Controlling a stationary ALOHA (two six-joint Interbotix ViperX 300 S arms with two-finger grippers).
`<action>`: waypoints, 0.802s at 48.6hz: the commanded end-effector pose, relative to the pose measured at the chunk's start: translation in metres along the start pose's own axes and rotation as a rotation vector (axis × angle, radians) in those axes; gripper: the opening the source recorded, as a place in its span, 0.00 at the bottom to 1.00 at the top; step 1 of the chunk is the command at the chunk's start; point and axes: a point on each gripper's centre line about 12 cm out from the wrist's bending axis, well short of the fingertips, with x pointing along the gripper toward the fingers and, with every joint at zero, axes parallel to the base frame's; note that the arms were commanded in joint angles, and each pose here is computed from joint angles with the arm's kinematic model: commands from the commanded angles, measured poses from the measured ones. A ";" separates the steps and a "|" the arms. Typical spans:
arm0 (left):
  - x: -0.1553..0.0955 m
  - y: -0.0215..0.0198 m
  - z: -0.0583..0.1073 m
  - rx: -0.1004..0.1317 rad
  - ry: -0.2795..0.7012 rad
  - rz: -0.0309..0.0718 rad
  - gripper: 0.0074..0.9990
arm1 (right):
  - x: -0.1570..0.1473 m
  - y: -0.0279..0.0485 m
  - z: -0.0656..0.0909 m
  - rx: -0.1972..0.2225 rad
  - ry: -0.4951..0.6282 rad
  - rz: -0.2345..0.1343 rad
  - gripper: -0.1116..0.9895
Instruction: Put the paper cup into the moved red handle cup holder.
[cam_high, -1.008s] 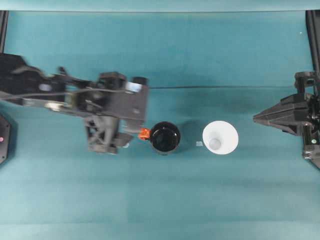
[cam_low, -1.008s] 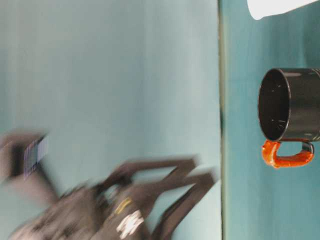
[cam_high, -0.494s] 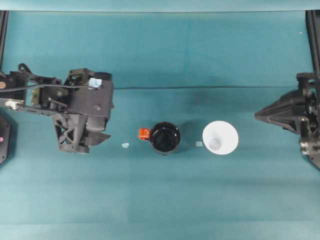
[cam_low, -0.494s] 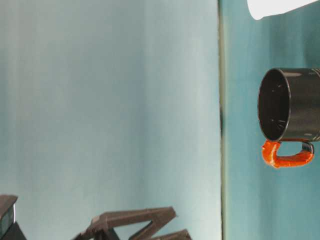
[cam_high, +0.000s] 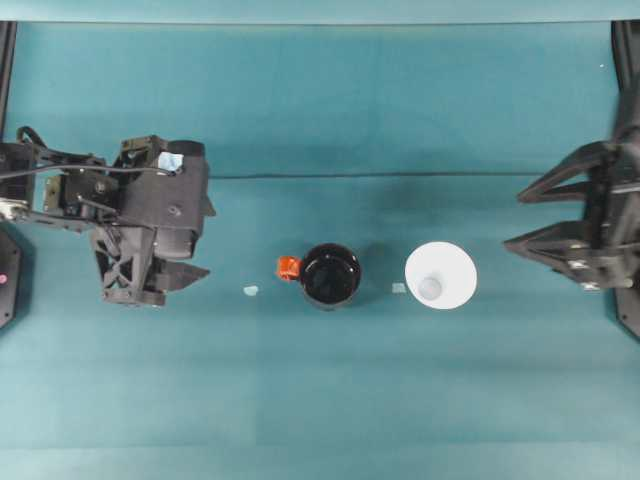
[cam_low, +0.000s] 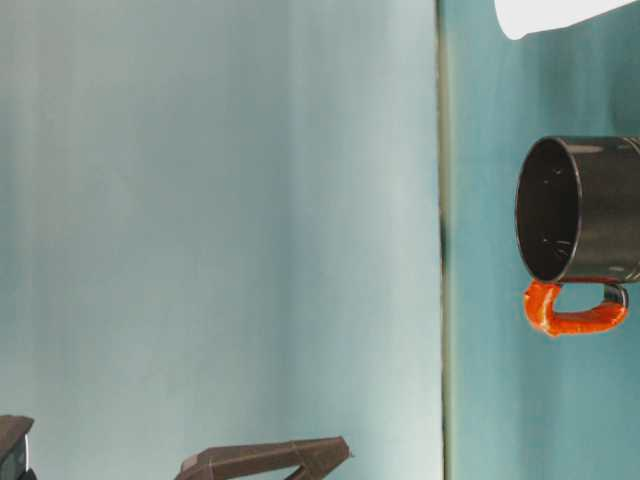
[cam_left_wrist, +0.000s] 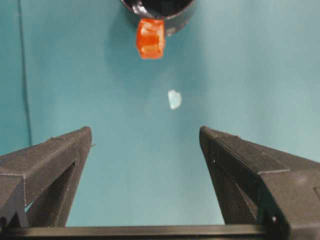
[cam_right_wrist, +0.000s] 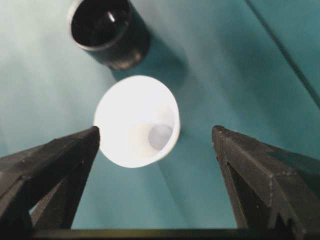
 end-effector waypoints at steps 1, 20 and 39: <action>-0.007 0.0019 0.004 -0.001 -0.027 0.008 0.96 | 0.012 0.0041 0.006 0.011 0.038 -0.013 0.93; -0.006 0.0038 0.002 -0.008 -0.022 0.011 0.95 | 0.087 0.0036 0.008 0.005 0.270 -0.124 0.93; -0.002 0.0030 -0.004 -0.035 -0.005 0.009 0.95 | 0.126 -0.0104 -0.019 0.011 0.424 -0.201 0.92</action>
